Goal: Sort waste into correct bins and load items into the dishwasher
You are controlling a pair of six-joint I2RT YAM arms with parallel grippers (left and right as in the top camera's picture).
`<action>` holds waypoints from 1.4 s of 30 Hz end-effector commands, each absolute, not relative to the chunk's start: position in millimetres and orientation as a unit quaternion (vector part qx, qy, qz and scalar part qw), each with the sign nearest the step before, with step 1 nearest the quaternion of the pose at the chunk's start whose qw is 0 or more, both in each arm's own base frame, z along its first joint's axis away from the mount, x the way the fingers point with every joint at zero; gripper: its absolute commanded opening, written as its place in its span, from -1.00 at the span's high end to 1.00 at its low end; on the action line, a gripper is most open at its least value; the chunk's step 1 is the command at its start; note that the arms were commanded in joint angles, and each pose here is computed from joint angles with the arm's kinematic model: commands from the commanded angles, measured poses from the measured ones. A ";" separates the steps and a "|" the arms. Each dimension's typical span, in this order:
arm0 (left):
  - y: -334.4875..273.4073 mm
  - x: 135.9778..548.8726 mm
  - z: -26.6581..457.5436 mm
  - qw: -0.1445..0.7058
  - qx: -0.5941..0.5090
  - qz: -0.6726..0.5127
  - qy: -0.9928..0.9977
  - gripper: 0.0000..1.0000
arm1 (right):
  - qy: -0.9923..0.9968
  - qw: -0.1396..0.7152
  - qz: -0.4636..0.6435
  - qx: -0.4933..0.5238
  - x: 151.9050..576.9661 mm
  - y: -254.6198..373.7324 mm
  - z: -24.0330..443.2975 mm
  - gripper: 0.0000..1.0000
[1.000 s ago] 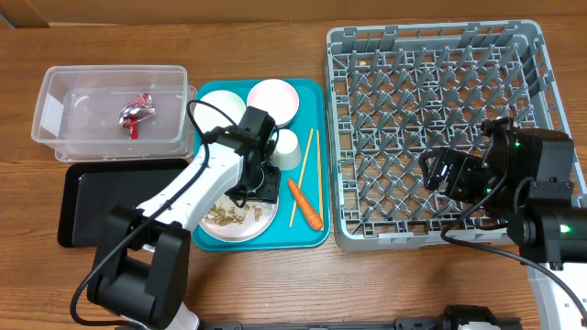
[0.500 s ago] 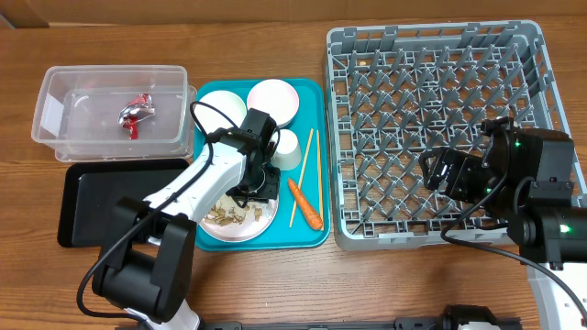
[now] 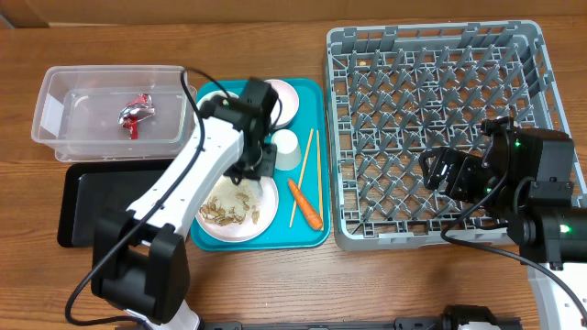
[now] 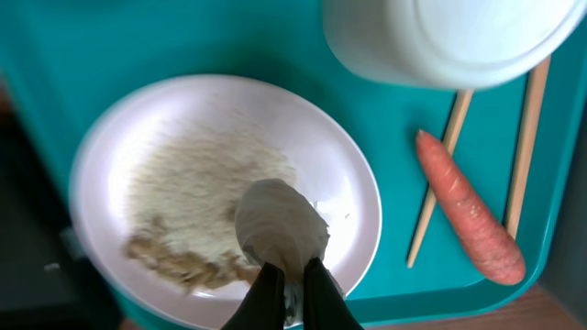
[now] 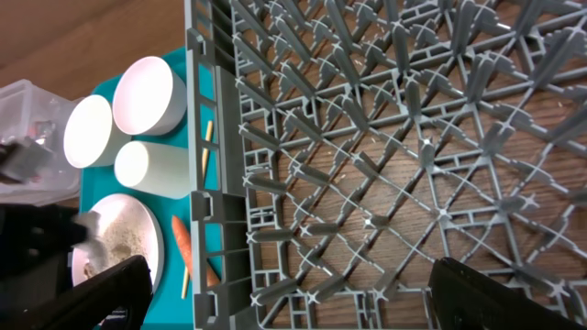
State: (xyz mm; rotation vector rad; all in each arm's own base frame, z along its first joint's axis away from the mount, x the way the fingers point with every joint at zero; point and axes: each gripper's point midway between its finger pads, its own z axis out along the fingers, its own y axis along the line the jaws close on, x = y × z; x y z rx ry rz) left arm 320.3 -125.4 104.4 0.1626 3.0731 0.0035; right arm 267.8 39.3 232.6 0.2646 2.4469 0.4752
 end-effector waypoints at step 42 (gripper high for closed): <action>69.1 374.2 178.0 0.133 -0.237 -0.053 0.961 -0.45 | 0.922 0.329 0.182 0.097 271.4 39.2 244.8 -1.00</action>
